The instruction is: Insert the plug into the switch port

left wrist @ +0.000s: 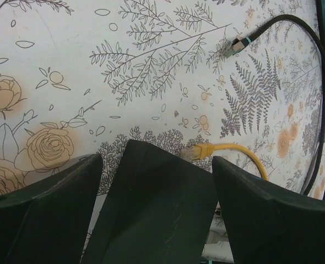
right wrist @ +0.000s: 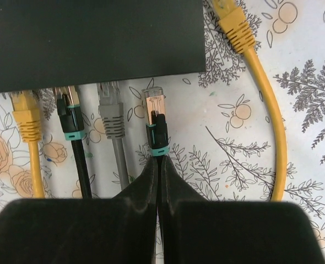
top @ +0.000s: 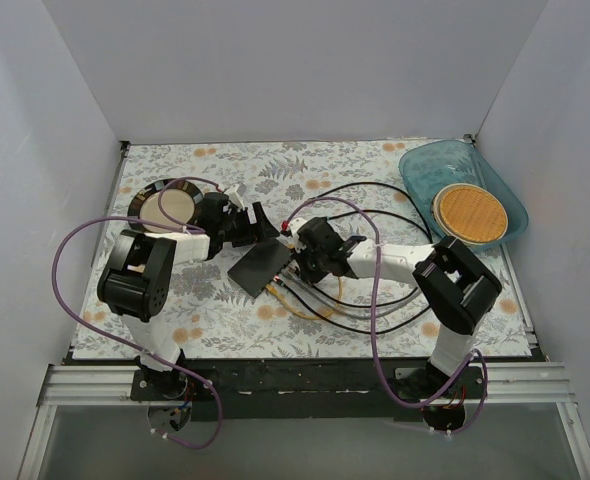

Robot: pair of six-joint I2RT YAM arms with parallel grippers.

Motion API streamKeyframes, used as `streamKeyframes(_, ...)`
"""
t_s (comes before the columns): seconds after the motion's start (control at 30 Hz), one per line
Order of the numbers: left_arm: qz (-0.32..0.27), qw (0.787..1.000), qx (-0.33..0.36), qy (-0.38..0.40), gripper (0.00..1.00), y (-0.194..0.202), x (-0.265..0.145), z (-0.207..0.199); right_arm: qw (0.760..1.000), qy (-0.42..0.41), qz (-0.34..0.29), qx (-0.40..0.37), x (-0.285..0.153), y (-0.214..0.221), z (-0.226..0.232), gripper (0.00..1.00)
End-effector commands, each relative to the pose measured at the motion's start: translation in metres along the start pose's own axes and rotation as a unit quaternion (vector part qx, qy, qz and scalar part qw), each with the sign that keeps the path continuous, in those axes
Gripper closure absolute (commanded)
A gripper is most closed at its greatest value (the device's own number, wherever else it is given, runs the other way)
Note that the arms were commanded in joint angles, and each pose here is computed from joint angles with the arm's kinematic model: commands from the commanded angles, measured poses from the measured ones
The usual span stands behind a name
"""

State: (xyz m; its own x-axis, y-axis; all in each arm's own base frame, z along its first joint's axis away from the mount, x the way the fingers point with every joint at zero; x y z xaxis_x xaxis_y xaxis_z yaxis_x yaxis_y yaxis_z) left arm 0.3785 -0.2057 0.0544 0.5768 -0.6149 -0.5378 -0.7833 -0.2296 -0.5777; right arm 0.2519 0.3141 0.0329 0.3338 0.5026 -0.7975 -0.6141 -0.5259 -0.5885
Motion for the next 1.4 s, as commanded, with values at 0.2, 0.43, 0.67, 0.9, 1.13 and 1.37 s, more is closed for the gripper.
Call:
streamKeyframes(0.2, 0.011, 1.000, 0.005, 0.013, 0.21, 0.000, 0.003, -0.003, 0.994, 0.112, -0.001, -0.015, 0.006, -0.008, -0.013, 0.99)
streamKeyframes(0.43, 0.017, 1.000, 0.002, 0.018, 0.22, 0.004, 0.005, -0.003, 0.989, 0.145, -0.001, -0.027, 0.007, -0.009, -0.013, 0.99)
streamKeyframes(0.67, 0.021, 1.000, -0.001, 0.022, 0.23, 0.006, 0.006, -0.003, 0.987, 0.157, -0.005, -0.040, 0.009, -0.013, -0.005, 0.99)
streamKeyframes(0.9, 0.024, 0.999, -0.009, 0.026, 0.24, 0.008, 0.008, -0.002, 0.984, 0.169, -0.013, -0.049, 0.007, -0.017, -0.001, 0.99)
streamKeyframes(1.13, 0.024, 0.999, -0.016, 0.024, 0.25, 0.010, 0.010, -0.001, 0.984, 0.168, -0.016, -0.058, 0.008, -0.020, 0.005, 0.99)
streamKeyframes(1.37, 0.020, 0.999, -0.027, 0.018, 0.25, 0.008, 0.011, 0.001, 0.985, 0.162, -0.019, -0.064, 0.008, -0.023, 0.011, 0.99)
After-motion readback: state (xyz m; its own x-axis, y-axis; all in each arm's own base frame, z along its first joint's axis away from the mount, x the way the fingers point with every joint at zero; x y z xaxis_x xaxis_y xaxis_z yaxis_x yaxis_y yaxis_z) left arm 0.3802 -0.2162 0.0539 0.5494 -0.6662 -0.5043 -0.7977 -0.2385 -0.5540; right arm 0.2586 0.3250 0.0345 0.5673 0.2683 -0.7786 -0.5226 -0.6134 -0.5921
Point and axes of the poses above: each gripper's point midway between its finger pads, its own x axis out along the fingers, its own z axis along the line the jaws close on, y = z × x, the point moved 1 cm from there along -x, back along the fingers
